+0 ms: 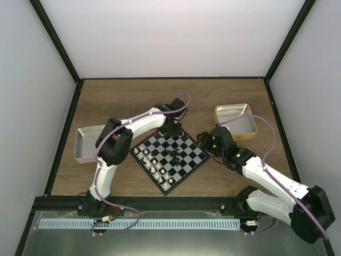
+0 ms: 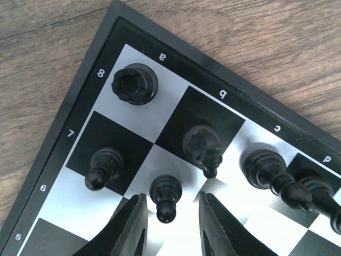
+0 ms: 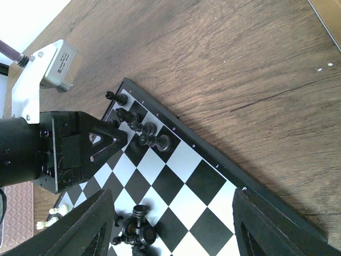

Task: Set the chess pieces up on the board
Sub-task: Place the chess piece on the chessboard, then adjust the chess piece on the chessboard, then pick up the chess piece from the chessboard.

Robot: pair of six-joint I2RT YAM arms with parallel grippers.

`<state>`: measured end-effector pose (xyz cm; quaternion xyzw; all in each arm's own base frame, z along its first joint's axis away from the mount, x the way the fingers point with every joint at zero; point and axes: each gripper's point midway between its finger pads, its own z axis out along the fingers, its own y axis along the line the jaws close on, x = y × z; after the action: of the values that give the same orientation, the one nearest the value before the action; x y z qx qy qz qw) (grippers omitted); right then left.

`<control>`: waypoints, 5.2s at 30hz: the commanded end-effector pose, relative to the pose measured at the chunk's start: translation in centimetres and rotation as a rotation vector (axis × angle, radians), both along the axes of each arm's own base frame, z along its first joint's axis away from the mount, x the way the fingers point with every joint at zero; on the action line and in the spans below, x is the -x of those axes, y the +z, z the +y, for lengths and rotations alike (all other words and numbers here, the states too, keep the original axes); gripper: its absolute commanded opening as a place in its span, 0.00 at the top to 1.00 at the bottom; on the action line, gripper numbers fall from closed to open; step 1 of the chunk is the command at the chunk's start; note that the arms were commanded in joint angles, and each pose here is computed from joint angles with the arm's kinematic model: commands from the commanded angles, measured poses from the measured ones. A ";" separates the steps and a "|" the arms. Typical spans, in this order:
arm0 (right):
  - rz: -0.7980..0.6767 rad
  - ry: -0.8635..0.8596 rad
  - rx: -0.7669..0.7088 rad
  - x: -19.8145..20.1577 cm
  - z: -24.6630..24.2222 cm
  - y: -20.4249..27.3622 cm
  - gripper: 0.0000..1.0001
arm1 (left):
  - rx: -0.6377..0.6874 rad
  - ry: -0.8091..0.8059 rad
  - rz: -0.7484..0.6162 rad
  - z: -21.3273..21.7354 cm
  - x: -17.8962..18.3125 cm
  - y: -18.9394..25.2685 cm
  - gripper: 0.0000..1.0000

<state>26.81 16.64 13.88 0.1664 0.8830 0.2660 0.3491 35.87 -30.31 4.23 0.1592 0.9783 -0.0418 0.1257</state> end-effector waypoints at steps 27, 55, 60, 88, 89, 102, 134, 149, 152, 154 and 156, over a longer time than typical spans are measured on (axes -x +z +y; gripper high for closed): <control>0.005 0.059 -0.012 -0.6 1.6 0.3 0.39 | -0.071 0.058 0.124 8.0 10.0 2.0 0.65; 0.016 0.051 -0.002 -0.4 1.3 -0.5 0.38 | -0.090 0.044 0.188 8.4 11.4 0.0 0.74; 0.020 0.050 -0.002 -0.3 1.2 -0.6 0.38 | -0.096 0.045 0.195 8.5 11.5 -0.4 0.75; 0.018 0.045 -0.001 -0.3 1.1 -0.5 0.38 | -0.020 0.020 0.210 6.7 11.5 -0.9 0.78; 0.019 0.045 0.000 -0.3 1.1 -0.6 0.39 | -0.007 0.018 0.210 6.4 11.5 -0.8 0.78; 0.013 0.047 -0.002 -0.3 1.1 -0.4 0.39 | 0.011 0.026 0.188 6.1 11.1 0.3 0.69; 0.016 0.047 -0.003 -0.2 1.1 -0.6 0.38 | -0.055 0.023 0.207 6.5 11.8 -1.4 0.74; -0.054 0.162 -0.027 -0.3 2.8 1.6 0.38 | 0.009 -0.015 0.110 5.4 10.4 0.7 0.88; -0.119 0.270 -0.053 0.0 4.4 3.4 0.38 | 0.053 -0.055 0.046 4.7 9.5 2.2 0.90; -0.150 0.336 -0.070 0.2 5.3 4.4 0.37 | 0.094 -0.091 -0.008 3.9 9.0 3.4 0.91; -0.165 0.384 -0.080 0.3 6.0 5.3 0.37 | 0.148 -0.129 -0.080 3.1 8.2 5.0 0.92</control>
<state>26.16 20.27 14.40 0.0594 0.8874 0.3201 0.3265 25.95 -25.36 5.81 0.1748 0.9778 -0.0720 0.0906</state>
